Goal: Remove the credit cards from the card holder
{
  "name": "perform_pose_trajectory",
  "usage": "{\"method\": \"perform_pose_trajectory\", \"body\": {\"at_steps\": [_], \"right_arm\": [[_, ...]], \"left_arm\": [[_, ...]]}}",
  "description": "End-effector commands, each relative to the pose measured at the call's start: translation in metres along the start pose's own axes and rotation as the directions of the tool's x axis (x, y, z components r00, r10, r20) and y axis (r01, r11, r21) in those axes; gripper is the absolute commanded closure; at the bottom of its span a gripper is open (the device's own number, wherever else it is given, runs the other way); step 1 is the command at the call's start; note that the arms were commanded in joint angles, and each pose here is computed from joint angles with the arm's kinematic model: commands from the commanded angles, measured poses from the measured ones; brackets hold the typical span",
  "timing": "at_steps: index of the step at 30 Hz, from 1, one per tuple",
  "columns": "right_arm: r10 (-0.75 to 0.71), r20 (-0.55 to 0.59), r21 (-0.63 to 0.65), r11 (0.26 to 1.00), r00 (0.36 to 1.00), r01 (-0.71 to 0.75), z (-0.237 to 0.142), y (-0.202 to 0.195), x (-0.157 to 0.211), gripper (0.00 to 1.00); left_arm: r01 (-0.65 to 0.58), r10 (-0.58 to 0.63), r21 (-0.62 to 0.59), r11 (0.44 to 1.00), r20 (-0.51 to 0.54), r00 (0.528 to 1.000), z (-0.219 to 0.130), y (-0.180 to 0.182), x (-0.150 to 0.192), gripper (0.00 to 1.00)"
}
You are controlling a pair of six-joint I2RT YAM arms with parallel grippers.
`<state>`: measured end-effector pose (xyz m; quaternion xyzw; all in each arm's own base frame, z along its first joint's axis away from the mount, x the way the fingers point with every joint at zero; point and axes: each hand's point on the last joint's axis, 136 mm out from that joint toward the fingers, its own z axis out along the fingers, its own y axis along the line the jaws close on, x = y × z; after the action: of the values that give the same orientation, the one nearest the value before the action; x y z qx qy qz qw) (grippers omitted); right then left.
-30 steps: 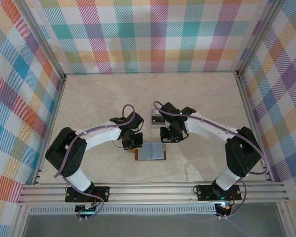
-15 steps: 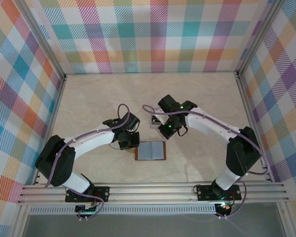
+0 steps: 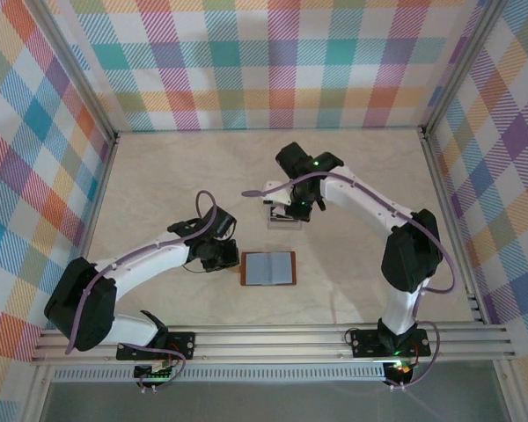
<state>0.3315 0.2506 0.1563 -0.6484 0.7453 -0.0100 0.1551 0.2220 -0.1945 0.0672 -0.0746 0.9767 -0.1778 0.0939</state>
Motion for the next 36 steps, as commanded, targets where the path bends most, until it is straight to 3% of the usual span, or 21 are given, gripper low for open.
{"method": "perform_pose_trajectory", "body": {"at_steps": [1,18,36], "right_arm": [[-0.111,-0.021,-0.002,0.994,0.994,0.111,-0.005,-0.015,0.001,1.00],[-0.184,-0.026,-0.001,0.983,0.983,0.184,0.021,-0.080,-0.020,1.00],[-0.141,-0.060,-0.091,0.987,0.988,0.135,0.074,-0.080,-0.008,0.99]], "left_arm": [[0.021,-0.021,-0.001,1.000,0.026,0.999,-0.006,0.006,0.000,0.86],[0.064,-0.064,-0.003,0.998,0.039,0.997,-0.013,0.016,0.008,0.85],[0.068,-0.067,-0.013,0.998,0.027,0.997,-0.009,0.018,0.009,0.85]]}}
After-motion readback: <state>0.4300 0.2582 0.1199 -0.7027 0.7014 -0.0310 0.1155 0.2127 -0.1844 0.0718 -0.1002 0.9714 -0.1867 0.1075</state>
